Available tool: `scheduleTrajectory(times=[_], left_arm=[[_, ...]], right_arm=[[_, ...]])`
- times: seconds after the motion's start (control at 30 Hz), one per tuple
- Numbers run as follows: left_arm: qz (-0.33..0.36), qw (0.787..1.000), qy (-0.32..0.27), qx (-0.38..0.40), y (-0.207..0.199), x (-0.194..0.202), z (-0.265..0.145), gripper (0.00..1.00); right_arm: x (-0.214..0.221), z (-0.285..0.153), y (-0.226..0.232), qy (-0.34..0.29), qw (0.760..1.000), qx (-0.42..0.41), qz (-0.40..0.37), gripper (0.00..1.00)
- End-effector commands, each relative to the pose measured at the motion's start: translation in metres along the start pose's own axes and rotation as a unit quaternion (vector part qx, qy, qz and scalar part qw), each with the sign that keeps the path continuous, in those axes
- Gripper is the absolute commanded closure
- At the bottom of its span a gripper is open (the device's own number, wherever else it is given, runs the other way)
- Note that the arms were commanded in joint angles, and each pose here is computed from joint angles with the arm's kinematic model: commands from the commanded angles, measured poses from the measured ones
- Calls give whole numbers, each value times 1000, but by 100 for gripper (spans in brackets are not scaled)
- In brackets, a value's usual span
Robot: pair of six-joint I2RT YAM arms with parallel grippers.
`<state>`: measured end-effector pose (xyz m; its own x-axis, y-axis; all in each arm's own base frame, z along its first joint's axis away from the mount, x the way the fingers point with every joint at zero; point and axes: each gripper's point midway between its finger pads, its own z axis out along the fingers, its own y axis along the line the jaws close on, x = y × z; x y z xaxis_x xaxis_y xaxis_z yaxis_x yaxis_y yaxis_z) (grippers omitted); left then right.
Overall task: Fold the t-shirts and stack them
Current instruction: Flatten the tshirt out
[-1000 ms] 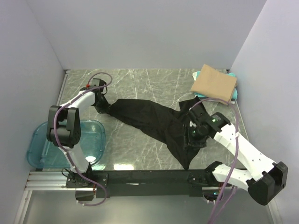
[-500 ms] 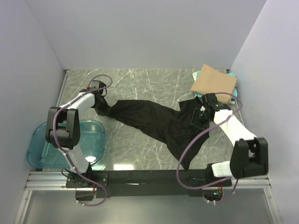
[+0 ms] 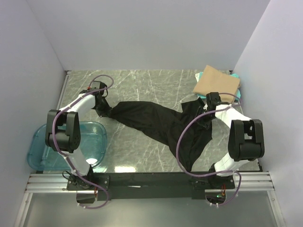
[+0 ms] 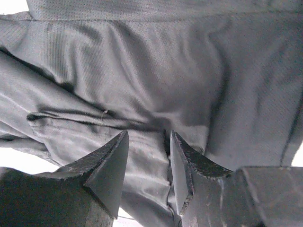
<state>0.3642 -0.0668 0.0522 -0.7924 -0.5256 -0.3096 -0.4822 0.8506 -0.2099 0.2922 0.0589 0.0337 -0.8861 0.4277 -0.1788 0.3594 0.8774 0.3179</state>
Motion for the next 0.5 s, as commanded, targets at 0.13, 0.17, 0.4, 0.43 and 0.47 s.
scheduleTrajectory(times=[0.13,0.17,0.4,0.43,0.47], left_arm=[[9,1000,-11,17,-9,-11,-13,99],[9,1000,-12,16,-8,-11,-13,99],[10,1000,-9,12,-5,-8,-9,99],[9,1000,-10,15,-6,-9,-10,99],[9,1000,-8,15,-6,-8,-9,99]], right_arm=[[-13,13,6,-4,1000,-11,-8,54],[-13,13,5,-3,1000,-10,-8,55],[-3,14,1,10,1000,-7,-5,58],[-1,13,0,11,1000,-6,-5,59],[0,13,0,11,1000,-5,-5,59]])
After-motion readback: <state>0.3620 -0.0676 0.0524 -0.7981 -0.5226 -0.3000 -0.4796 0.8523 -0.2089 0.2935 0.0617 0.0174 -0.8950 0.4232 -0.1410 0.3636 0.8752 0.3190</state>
